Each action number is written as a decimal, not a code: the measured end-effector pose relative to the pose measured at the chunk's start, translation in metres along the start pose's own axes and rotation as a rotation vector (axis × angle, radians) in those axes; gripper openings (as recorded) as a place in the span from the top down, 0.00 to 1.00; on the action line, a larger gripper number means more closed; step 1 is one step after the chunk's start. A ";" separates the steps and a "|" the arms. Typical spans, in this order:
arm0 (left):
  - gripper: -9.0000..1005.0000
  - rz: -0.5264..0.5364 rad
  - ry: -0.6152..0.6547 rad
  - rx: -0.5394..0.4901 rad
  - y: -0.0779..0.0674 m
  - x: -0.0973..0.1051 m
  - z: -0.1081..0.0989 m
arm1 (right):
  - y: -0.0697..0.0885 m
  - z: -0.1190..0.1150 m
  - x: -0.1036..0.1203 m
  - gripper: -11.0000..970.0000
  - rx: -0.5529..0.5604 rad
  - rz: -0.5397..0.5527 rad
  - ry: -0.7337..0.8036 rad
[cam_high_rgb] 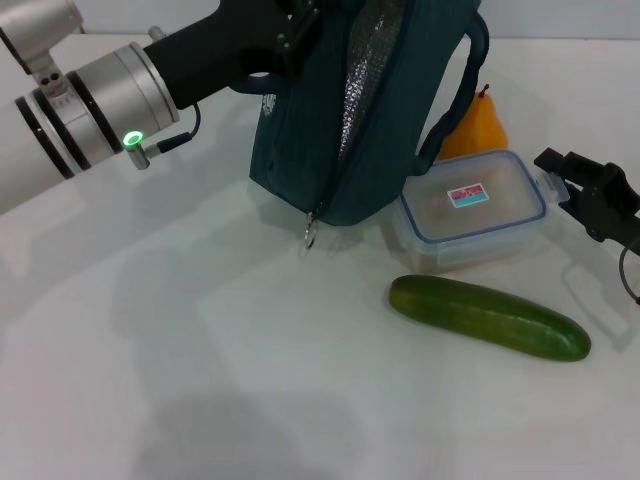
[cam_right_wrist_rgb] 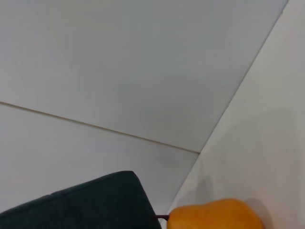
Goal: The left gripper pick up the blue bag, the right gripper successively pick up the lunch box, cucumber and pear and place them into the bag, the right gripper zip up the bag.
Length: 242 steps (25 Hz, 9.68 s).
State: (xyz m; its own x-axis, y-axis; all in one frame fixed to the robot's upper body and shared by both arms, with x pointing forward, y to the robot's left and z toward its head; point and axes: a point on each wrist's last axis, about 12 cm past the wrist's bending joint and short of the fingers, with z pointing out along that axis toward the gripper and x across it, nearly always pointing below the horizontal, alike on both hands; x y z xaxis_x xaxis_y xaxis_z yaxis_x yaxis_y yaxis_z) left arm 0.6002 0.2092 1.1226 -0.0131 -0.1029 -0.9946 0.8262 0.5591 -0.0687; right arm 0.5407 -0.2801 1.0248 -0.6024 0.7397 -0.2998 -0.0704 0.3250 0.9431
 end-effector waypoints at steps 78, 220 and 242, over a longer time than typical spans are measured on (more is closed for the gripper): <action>0.95 0.030 0.013 0.035 -0.004 0.000 0.008 | 0.005 0.005 0.004 0.58 -0.010 -0.012 0.097; 0.95 0.114 0.073 0.061 -0.014 0.003 0.047 | -0.033 -0.093 -0.045 0.23 0.045 0.146 -0.497; 0.95 0.148 0.058 0.045 -0.012 0.002 0.046 | -0.019 -0.050 -0.069 0.33 0.063 0.206 -0.449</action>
State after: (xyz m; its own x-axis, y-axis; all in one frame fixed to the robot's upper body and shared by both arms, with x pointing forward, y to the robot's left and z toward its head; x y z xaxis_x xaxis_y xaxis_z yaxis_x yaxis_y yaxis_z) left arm 0.6164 0.1645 1.1248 0.0795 0.0262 -0.9965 0.8457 0.5274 0.0814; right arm 0.5442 -0.3665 1.0346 -0.1958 0.9686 -0.1534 0.0706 0.1700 0.9829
